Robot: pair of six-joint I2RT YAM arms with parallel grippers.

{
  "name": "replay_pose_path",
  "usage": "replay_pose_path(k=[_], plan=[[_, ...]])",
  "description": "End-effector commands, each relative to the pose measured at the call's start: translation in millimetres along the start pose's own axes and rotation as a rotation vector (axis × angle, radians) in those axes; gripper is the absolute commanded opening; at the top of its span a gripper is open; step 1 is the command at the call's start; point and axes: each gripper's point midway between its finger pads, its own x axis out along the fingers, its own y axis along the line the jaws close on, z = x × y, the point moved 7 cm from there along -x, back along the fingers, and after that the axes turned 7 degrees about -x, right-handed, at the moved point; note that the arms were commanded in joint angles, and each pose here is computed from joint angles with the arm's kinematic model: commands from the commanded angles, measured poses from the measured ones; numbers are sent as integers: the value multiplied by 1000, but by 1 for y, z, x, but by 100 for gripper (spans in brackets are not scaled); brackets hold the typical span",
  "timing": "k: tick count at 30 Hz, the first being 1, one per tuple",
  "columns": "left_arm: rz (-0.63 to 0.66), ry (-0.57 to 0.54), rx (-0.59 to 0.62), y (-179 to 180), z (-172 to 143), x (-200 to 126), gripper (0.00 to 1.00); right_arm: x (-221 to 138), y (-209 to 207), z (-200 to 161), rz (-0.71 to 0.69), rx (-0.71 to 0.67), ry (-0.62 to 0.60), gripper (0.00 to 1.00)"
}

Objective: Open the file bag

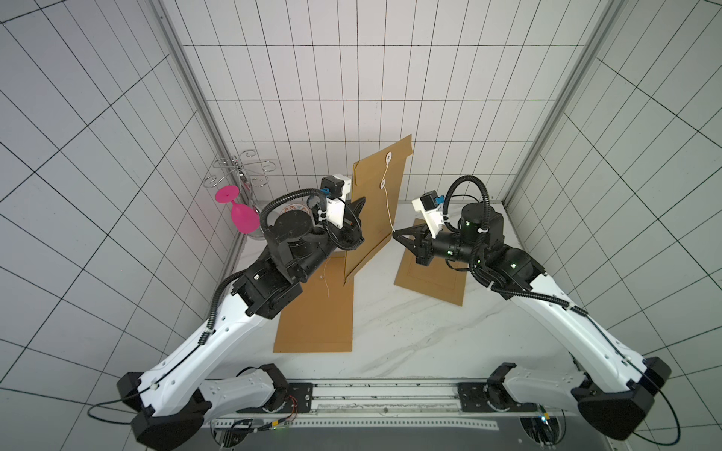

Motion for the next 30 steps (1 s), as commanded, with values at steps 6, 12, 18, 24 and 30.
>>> replay_pose_path(k=[6, 12, 18, 24, 30], plan=[[37, -20, 2, 1, 10, 4, 0, 3, 25, 14, 157, -111, -37, 0], [40, 2, 8, 2, 5, 7, 0, 5, 32, 16, 203, -133, -39, 0], [43, 56, 34, 3, -12, 12, 0, 4, 35, 18, 216, -142, -45, 0], [46, 116, 60, 5, -34, 14, 0, 1, 35, 19, 205, -148, -53, 0], [15, 163, 80, 6, -54, 6, 0, -4, 31, 24, 137, -145, -75, 0]])
